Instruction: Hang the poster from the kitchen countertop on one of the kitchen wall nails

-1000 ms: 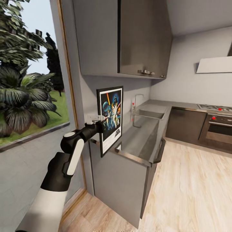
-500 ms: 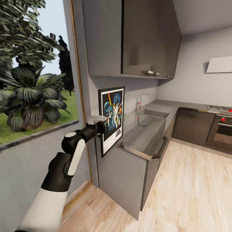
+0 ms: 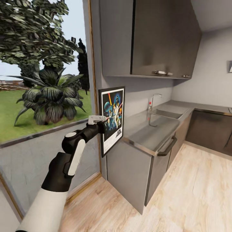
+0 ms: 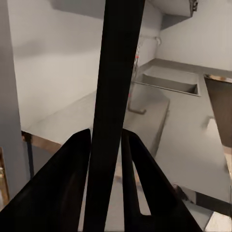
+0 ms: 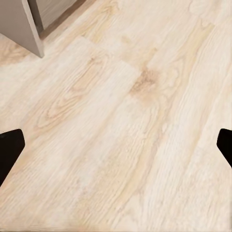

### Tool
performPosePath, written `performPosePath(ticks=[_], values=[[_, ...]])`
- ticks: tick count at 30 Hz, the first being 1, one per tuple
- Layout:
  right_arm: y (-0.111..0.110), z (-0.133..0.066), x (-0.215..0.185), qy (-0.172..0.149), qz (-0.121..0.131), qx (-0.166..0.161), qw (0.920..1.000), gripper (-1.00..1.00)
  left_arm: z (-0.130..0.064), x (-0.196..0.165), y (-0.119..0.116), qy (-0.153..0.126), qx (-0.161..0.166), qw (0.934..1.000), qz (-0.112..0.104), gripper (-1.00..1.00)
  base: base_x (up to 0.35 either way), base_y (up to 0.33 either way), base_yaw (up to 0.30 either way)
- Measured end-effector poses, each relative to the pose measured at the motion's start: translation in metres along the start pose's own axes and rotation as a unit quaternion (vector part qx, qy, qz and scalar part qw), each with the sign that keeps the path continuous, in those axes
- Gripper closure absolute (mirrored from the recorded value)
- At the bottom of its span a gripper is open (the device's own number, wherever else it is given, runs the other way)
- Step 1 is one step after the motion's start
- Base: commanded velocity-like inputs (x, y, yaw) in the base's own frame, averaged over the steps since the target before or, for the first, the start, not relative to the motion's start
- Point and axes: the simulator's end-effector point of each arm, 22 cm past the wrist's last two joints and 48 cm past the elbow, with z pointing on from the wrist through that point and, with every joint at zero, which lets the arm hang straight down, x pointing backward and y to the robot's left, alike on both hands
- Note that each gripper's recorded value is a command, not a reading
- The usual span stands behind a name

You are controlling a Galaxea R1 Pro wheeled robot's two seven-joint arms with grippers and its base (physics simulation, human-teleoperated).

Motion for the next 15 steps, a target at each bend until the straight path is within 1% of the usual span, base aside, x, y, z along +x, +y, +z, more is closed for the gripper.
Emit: performPosePath(ticks=[4,6,7,8,12,13,14,15], values=[[0.000,0.000,0.000,0.000,0.000,0.000,1.0000,-1.00,0.000,0.000,-0.004,0.000,0.009,1.0000,-0.001,1.00,-0.268,-0.208,0.290],[0.000,0.000,0.000,0.000,0.000,0.001,1.0000,-1.00,0.000,0.000,-0.013,-0.001,0.027,0.9996,-0.005,1.00,-0.269,-0.208,0.290],[0.000,0.000,0.000,0.000,0.000,0.001,1.0000,-1.00,0.000,-0.001,-0.014,-0.001,0.031,0.9995,-0.006,1.00,-0.263,-0.211,0.290],[0.000,0.000,0.000,0.000,0.000,0.000,1.0000,-1.00,-0.001,-0.001,-0.018,-0.001,0.040,0.9992,-0.010,1.00,-0.205,-0.174,0.290],[-0.001,0.000,0.000,0.000,0.000,0.001,1.0000,-1.00,-0.003,0.002,-0.031,0.008,0.076,0.9964,-0.039,1.00,-0.094,-0.079,0.260],[-0.001,0.000,0.000,0.000,0.000,0.001,1.0000,-1.00,-0.006,0.004,-0.041,0.016,0.102,0.9930,-0.056,1.00,-0.034,-0.029,0.121],[-0.001,0.000,0.000,0.000,-0.001,0.000,1.0000,-1.00,-0.010,0.004,-0.054,0.021,0.135,0.9881,-0.071,1.00,-0.028,-0.023,0.096],[-0.001,0.000,-0.001,0.000,-0.001,-0.001,1.0000,-1.00,-0.012,0.004,-0.059,0.023,0.149,0.9857,-0.074,1.00,-0.018,-0.015,0.062]])
